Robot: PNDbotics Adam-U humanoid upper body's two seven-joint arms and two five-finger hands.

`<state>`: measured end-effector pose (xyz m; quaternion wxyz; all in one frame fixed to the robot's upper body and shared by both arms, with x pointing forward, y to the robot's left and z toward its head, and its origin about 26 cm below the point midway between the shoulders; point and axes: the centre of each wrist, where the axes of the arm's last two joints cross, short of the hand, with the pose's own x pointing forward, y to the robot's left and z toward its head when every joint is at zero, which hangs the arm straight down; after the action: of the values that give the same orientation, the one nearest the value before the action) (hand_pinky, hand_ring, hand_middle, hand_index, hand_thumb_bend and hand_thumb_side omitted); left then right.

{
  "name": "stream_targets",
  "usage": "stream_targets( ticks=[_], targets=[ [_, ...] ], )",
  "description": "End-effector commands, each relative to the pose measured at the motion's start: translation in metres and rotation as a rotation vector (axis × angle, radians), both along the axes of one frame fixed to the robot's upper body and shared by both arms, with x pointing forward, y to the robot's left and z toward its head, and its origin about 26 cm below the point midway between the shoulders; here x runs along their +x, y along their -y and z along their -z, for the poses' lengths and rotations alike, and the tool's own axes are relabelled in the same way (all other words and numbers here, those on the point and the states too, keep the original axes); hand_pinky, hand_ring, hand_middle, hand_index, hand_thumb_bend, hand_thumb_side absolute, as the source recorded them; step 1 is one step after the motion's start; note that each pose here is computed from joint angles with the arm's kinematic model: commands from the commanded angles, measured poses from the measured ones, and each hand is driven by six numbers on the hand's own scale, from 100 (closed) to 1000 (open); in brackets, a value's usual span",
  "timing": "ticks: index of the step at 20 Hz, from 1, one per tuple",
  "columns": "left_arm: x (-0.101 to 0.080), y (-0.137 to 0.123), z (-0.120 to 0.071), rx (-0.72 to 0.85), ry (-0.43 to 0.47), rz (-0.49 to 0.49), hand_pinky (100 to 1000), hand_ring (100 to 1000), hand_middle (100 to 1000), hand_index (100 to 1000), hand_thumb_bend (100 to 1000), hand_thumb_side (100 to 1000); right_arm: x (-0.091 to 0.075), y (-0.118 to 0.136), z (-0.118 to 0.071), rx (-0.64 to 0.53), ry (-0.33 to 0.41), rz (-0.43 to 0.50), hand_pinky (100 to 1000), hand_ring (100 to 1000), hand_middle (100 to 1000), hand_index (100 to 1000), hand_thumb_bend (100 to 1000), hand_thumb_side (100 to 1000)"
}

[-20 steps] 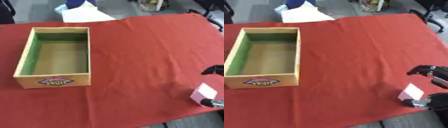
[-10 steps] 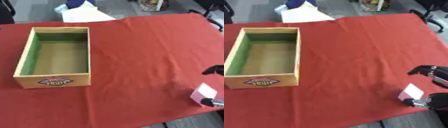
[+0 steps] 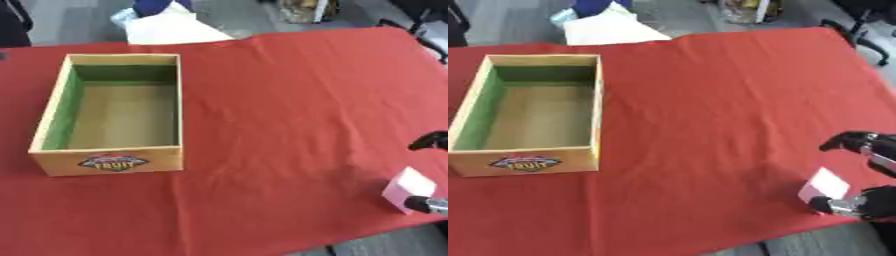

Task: Pick up objects on the table and place them in the box.

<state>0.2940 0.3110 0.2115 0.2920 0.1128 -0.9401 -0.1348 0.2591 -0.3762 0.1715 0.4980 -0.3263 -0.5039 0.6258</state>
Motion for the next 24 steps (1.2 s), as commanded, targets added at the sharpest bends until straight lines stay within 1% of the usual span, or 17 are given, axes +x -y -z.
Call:
stream_targets(
  ticks=[1,6,11,14,18,24],
  targets=[
    [-0.002,0.001,-0.008,0.018,0.026,0.007,520,651,592,796,100,784,0.001,0.004,-0.003,-0.006,-0.015,0.003,836,900,851,901,659,783],
    [-0.002,0.002,-0.008,0.018,0.026,0.010,520,651,593,796,100,784,0.004,0.005,0.002,0.008,-0.036,0.011,825,890,846,901,658,766],
    [-0.001,0.002,-0.008,0.015,0.024,0.013,519,651,593,796,100,785,0.008,0.011,0.011,0.019,-0.067,0.042,813,884,842,900,662,757],
    [-0.001,0.003,-0.007,0.015,0.020,0.013,518,652,593,796,100,786,0.010,0.013,0.015,0.023,-0.069,0.060,803,876,838,900,665,756],
    [-0.001,0.003,-0.007,0.013,0.018,0.015,518,652,593,797,100,787,0.012,0.017,0.018,0.029,-0.052,0.094,792,868,832,901,665,752],
    [-0.001,0.004,-0.006,0.011,0.013,0.016,517,652,593,797,100,787,0.014,0.021,0.025,0.027,-0.064,0.125,778,813,829,898,655,736]
  ],
)
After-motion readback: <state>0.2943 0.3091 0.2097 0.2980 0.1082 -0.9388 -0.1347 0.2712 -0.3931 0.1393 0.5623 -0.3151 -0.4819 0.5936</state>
